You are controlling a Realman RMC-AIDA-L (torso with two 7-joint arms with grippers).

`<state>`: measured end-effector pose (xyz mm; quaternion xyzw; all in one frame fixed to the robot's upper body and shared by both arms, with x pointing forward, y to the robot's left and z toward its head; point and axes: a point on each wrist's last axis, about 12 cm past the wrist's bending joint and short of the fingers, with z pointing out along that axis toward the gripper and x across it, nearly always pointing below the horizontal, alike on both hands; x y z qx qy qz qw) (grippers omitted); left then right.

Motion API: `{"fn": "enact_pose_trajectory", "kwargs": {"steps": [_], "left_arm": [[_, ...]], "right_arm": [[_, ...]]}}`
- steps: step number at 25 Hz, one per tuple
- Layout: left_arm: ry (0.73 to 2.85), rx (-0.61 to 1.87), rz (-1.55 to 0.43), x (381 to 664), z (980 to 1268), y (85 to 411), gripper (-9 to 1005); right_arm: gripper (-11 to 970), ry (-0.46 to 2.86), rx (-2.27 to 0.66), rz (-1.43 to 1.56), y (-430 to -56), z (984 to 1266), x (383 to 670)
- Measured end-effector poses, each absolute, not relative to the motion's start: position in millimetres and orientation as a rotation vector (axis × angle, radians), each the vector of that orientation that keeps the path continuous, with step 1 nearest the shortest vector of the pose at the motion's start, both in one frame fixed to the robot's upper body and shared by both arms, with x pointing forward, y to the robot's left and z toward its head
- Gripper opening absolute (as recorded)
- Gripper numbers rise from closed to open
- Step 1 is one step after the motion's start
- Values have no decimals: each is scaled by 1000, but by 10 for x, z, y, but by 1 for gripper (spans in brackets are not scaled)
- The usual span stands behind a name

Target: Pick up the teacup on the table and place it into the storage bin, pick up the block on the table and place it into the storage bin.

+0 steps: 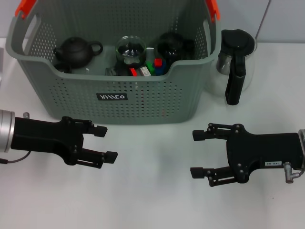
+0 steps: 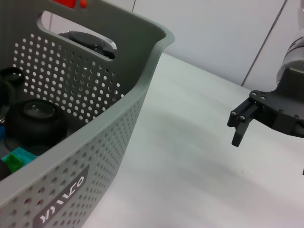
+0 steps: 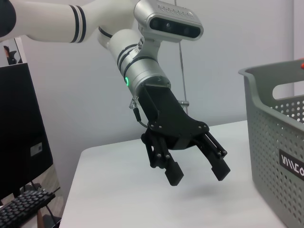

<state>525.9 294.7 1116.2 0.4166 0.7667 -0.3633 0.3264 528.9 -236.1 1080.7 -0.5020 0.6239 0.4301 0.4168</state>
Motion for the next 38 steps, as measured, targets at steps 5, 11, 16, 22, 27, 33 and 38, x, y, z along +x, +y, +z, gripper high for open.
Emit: {"fn": "enact_pose_trajectory", "kwargs": {"steps": [5, 11, 16, 22, 27, 33, 38], "left_arm": [[2008, 1093, -952, 5261, 11164, 2944, 840], [2011, 1088, -951, 5251, 11164, 2967, 841], [2010, 1092, -952, 5247, 11171, 2969, 841], [2012, 1089, -952, 5240, 11173, 2982, 841], [2013, 1090, -950, 5242, 11177, 2985, 840], [2013, 1092, -949, 5244, 11178, 2983, 841], [2015, 1091, -947, 5244, 11177, 2989, 841]], "right_arm": [[914, 1567, -1261, 1081, -2360, 10805, 5286], [915, 1567, -1262, 1080, -2365, 10807, 5286], [914, 1563, -1265, 1082, -2358, 10814, 5293], [915, 1564, -1263, 1082, -2362, 10810, 5288], [915, 1564, -1263, 1082, -2362, 10809, 5286], [915, 1565, -1262, 1084, -2364, 10808, 5283], [915, 1564, -1268, 1086, -2355, 10810, 5285]]}}
